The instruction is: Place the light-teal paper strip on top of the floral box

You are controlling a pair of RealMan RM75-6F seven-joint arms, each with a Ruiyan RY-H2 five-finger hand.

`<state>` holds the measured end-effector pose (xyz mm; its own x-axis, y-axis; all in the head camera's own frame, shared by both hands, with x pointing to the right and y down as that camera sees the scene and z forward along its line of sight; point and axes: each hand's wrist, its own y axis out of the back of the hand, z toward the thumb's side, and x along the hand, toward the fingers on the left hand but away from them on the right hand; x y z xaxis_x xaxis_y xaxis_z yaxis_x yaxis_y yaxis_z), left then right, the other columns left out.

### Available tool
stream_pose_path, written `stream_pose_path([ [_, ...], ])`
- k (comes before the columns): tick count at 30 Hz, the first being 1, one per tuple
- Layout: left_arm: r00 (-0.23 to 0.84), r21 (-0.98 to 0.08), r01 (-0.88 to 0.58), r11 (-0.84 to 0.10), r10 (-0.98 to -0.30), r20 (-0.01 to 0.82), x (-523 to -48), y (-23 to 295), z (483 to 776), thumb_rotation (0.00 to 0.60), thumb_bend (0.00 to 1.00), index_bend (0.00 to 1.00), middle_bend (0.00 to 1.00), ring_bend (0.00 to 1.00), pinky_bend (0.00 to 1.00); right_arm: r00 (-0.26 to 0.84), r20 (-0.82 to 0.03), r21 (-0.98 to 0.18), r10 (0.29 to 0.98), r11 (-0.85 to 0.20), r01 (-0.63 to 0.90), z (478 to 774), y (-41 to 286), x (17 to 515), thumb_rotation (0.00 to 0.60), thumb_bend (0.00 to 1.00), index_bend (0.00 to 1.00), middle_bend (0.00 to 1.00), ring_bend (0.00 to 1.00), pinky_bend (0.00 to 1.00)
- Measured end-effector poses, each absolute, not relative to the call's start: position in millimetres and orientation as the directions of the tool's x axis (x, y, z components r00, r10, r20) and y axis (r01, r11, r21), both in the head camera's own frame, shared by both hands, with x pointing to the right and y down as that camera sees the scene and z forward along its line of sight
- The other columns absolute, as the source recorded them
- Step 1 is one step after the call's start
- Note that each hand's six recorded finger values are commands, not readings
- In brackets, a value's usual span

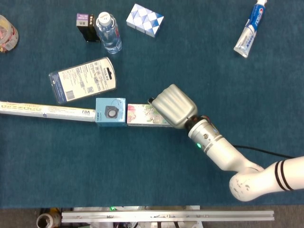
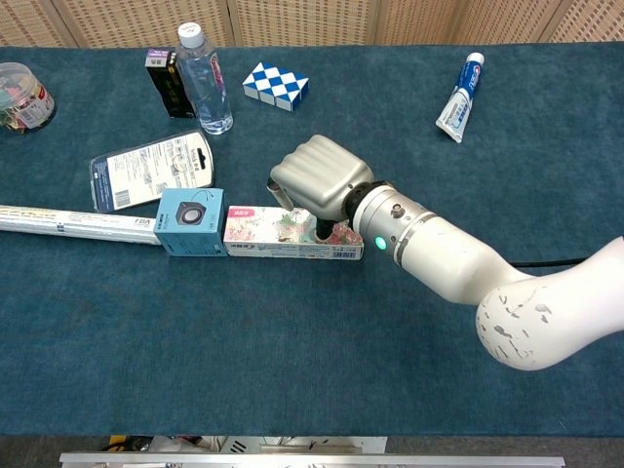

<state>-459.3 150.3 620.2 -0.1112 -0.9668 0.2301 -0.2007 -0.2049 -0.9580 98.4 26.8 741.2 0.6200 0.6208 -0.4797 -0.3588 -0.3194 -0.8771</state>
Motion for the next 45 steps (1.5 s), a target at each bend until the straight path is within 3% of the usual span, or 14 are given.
stream_pose_path([
  [12,-0.111,-0.957,-0.204,-0.207,-0.966,0.233,-461,152,621,0.6,0.28,0.17,0.23,0.21,0.07,0.628,-0.451,-0.892,0.635,-0.331,-0.307,731,23,98,0.6,0.12,0.5,1.0,1.0,1.0],
  [20,-0.054,-0.956,-0.198,-0.217,-0.971,0.232,-455,146,621,0.6,0.28,0.17,0.23,0.22,0.07,0.586,-0.389,-0.92,0.711,-0.338,-0.201,702,-4,126,0.6,0.18,0.47,0.97,1.0,1.0],
  [23,-0.004,-0.947,-0.219,-0.236,-0.97,0.243,-449,142,621,0.6,0.28,0.18,0.27,0.3,0.2,0.543,-0.383,-0.919,0.747,-0.365,-0.146,692,-13,148,0.6,0.21,0.45,0.91,0.99,1.0],
  [24,0.015,-0.943,-0.226,-0.243,-0.969,0.246,-446,140,621,0.6,0.28,0.19,0.31,0.34,0.28,0.528,-0.382,-0.918,0.759,-0.376,-0.125,689,-15,155,0.6,0.21,0.45,0.88,0.98,1.0],
  [27,0.093,-0.932,-0.238,-0.272,-0.962,0.257,-436,135,622,0.6,0.28,0.19,0.37,0.4,0.44,0.473,-0.373,-0.92,0.798,-0.384,-0.078,676,-23,183,0.6,0.22,0.45,0.79,0.86,1.0],
  [31,0.205,-0.919,-0.214,-0.332,-0.935,0.29,-421,126,625,0.6,0.28,0.15,0.48,0.58,0.67,0.4,-0.36,-0.923,0.843,-0.383,-0.025,657,-32,218,0.6,0.23,0.45,0.74,0.76,0.92],
  [38,0.431,-0.879,-0.127,-0.46,-0.823,0.369,-383,107,631,0.6,0.35,0.14,0.77,0.84,0.79,0.294,-0.328,-0.934,0.898,-0.354,0.04,630,-45,264,0.6,0.23,0.45,0.74,0.72,0.88],
  [45,0.567,-0.86,-0.04,-0.509,-0.721,0.4,-341,89,636,0.6,0.55,0.14,0.91,0.97,0.89,0.217,-0.307,-0.938,0.927,-0.333,0.093,621,-53,296,0.6,0.23,0.45,0.74,0.72,0.88],
])
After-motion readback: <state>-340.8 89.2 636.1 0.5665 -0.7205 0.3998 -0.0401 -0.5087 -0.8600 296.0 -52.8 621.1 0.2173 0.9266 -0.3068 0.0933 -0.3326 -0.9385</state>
